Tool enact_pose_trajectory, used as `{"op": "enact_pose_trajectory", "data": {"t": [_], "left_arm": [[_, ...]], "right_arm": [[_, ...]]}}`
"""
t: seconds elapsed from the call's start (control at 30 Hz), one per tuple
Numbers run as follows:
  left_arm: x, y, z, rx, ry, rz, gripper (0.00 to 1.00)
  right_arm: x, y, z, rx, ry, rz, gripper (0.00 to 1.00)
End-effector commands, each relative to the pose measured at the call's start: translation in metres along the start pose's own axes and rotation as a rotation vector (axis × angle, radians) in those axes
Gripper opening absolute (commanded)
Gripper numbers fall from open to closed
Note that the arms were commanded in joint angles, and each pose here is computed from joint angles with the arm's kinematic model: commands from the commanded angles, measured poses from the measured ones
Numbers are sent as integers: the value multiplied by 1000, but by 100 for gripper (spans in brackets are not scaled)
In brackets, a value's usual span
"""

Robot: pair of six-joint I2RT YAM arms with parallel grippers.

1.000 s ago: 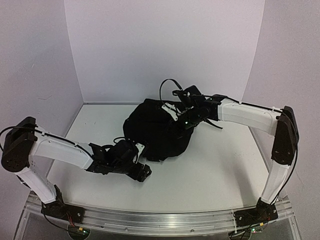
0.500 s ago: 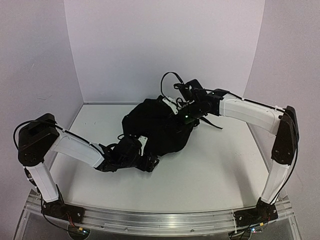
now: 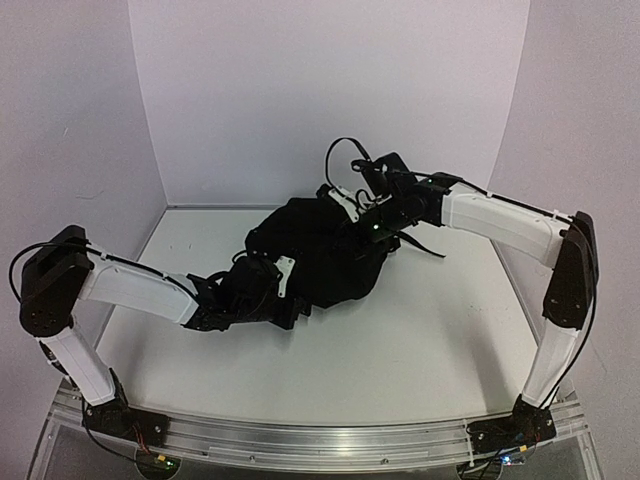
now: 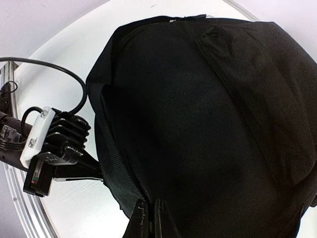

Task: Pack the student bag
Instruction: Adjust the student bag at the center of the board.

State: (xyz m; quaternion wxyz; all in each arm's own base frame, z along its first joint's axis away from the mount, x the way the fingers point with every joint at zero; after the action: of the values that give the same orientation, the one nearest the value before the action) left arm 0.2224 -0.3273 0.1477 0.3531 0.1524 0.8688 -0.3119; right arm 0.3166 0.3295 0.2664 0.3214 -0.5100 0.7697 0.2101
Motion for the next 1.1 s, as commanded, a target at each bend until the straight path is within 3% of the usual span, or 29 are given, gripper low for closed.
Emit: {"op": "enact_pose_trajectory", "data": {"t": [0.0,0.03,0.07,0.13,0.17,0.27,0.33,0.4,0.5,0.6,0.73,0.83,1.0,1.07], "left_arm": [[-56,-48,-37,171,-103,7,0],[-62,-53,-44,182,-108,8,0],[-72,-60,-51,202,-117,10,0],[-98,-75,-66,222,-158,9,0],[-114,-83,-73,230,-192,17,0],[-184,-100,-85,198,-295,35,0],[-230,-106,-82,224,-321,43,0],[-267,-126,-98,316,-384,115,0],[-271,-141,-105,390,-343,172,0],[-225,-121,-93,381,-167,95,0],[-132,-86,-79,338,98,-51,0],[-74,-81,-75,293,290,-59,0],[-15,-69,-66,236,414,-117,1],[-1,-61,-62,225,432,-136,18]], "right_arm": [[-55,-15,-46,61,-233,-5,2],[-57,-19,-51,71,-240,4,6],[-60,-23,-56,79,-247,13,16],[-67,-32,-72,106,-276,32,54],[-70,-37,-80,122,-291,42,67],[-81,-61,-111,196,-352,77,88],[-86,-84,-134,262,-392,112,96],[-87,-109,-160,330,-431,149,98],[-73,-135,-189,394,-452,225,98],[-45,-145,-196,410,-402,266,98],[-10,-128,-192,390,-308,241,98],[12,-113,-185,349,-255,238,98],[46,-101,-154,230,-160,287,98],[61,-100,-137,185,-117,328,98]]}}
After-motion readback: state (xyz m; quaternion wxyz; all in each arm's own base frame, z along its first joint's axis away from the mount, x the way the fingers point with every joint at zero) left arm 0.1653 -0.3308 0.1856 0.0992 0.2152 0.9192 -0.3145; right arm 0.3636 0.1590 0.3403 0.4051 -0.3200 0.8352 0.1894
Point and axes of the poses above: each gripper's point midway between its finger pads, its own z axis out along the fingers, its own y axis along the line the jaws close on, x = y × z, the point moved 8 cm from there along -z, back along the fingers, and after that the axes turned 11 degrees about -z, right-handed, at the moved point
